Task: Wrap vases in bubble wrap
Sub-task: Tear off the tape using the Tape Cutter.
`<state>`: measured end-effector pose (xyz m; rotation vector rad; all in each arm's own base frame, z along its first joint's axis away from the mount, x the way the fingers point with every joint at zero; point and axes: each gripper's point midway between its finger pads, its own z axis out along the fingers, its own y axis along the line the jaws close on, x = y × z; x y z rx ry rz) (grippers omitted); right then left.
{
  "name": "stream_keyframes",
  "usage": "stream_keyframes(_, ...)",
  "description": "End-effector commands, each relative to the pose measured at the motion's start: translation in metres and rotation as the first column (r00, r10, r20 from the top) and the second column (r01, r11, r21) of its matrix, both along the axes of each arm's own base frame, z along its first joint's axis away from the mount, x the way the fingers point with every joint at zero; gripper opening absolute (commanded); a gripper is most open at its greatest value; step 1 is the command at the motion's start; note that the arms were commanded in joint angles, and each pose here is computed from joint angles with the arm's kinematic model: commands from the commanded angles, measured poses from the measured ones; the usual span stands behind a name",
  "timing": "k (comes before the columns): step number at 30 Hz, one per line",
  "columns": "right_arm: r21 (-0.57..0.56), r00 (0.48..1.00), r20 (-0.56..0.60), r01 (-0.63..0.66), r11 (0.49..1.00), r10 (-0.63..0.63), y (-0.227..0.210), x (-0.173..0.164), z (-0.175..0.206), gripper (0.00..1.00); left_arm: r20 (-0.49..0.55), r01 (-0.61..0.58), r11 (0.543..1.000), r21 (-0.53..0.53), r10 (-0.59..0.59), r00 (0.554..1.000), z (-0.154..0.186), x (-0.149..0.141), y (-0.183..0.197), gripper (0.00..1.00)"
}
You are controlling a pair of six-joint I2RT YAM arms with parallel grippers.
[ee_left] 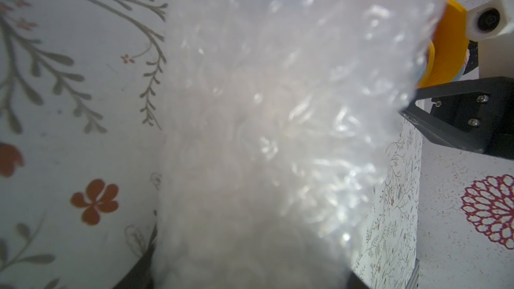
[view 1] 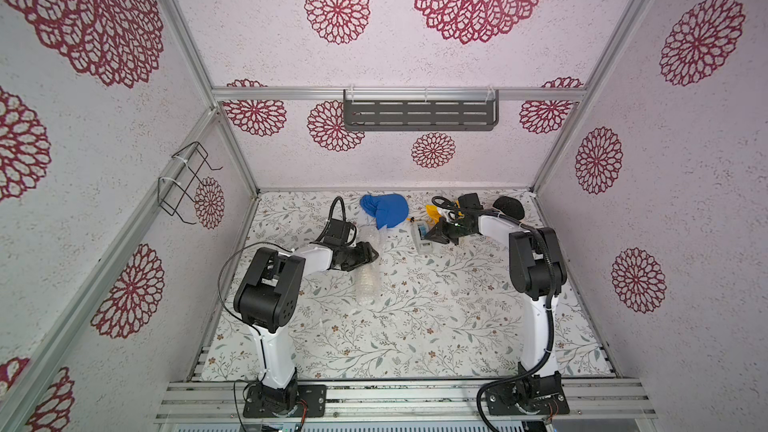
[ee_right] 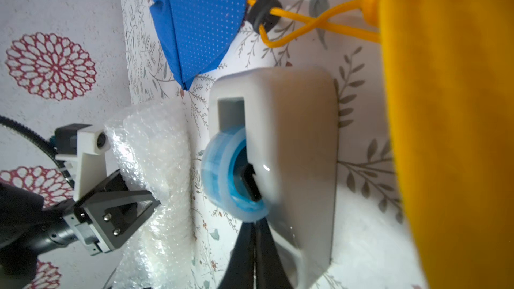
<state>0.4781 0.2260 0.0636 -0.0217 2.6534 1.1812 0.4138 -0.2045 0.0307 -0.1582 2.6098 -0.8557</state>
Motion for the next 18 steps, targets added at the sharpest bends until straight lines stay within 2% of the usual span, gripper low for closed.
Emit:
stream_keyframes(1, -0.028, 0.998, 0.069, -0.001, 1.0, 0.003, -0.002, 0.008, 0.026, 0.03, 0.008, 0.029, 1.0, -0.004, -0.029, 1.0, 0.0, 0.003, -0.006, 0.09)
stream_keyframes(4, -0.012, 0.997, 0.074, -0.007, 1.0, 0.008, 0.001, 0.01, 0.031, 0.05, 0.008, 0.03, 1.0, -0.004, -0.03, 1.0, -0.001, 0.003, -0.006, 0.09)
stream_keyframes(7, -0.012, 0.997, 0.072, -0.014, 1.0, 0.015, 0.003, 0.009, 0.031, 0.22, 0.006, 0.03, 1.0, -0.004, -0.03, 1.0, -0.001, 0.003, -0.006, 0.09)
stream_keyframes(8, -0.011, 0.998, 0.069, -0.016, 1.0, 0.016, 0.003, 0.009, 0.029, 0.25, 0.008, 0.031, 1.0, -0.005, -0.03, 1.0, 0.0, 0.003, -0.006, 0.09)
stream_keyframes(13, -0.012, 0.998, 0.057, -0.024, 1.0, 0.024, 0.005, 0.006, 0.023, 0.3, 0.008, 0.03, 1.0, -0.003, -0.03, 1.0, 0.0, 0.003, -0.006, 0.09)
stream_keyframes(18, -0.013, 0.998, 0.05, -0.037, 0.999, 0.038, 0.009, 0.003, 0.019, 0.31, 0.009, 0.031, 1.0, -0.004, -0.031, 0.999, 0.0, 0.003, -0.006, 0.09)
